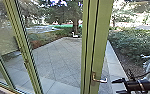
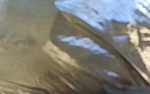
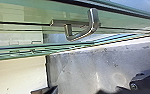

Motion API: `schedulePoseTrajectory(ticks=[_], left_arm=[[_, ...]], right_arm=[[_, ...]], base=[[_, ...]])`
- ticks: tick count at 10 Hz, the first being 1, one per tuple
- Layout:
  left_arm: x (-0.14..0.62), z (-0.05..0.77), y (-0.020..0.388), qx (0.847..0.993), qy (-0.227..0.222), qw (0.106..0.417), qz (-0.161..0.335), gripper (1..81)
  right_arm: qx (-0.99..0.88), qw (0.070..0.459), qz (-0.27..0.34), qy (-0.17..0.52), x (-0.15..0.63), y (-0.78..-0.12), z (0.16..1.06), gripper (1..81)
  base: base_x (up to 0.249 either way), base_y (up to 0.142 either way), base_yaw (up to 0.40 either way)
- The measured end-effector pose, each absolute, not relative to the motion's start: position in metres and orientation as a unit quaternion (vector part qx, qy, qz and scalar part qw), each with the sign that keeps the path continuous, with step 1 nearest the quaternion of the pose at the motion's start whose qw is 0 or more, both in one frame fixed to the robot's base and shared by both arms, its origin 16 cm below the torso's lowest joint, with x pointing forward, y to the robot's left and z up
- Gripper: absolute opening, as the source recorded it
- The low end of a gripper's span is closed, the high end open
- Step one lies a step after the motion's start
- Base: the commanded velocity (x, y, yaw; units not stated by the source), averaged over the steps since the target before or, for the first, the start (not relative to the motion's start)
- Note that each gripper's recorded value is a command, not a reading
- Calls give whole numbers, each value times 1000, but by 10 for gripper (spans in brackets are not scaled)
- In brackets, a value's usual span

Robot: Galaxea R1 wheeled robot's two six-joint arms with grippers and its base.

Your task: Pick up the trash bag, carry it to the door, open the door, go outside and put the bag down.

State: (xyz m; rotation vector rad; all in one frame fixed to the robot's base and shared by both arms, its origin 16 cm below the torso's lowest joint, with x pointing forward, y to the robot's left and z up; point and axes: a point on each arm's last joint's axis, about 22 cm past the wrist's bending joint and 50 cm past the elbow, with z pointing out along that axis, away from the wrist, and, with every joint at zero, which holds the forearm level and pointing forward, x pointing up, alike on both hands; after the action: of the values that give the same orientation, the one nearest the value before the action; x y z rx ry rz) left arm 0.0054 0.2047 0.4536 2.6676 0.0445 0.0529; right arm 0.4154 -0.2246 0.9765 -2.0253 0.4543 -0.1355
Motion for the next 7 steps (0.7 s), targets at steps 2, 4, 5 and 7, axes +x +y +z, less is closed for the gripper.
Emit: schedulePoseTrajectory(ticks=[2, 4, 5, 7], left_arm=[[6, 454, 205, 972, 17, 234, 19, 10], [6, 454, 205, 972, 17, 234, 19, 10], [6, 454, 205, 972, 17, 234, 18, 10], [5, 453, 206, 972, 17, 233, 18, 10]], right_arm=[[-837, 509, -41, 197, 432, -207, 968, 811], [-832, 507, -35, 223, 454, -205, 967, 811], [-828, 507, -27, 237, 462, -200, 966, 811], [-821, 506, -7, 264, 473, -191, 958, 811]], base=[[0, 0, 0], [0, 0, 0], [0, 0, 0], [0, 0, 0]])
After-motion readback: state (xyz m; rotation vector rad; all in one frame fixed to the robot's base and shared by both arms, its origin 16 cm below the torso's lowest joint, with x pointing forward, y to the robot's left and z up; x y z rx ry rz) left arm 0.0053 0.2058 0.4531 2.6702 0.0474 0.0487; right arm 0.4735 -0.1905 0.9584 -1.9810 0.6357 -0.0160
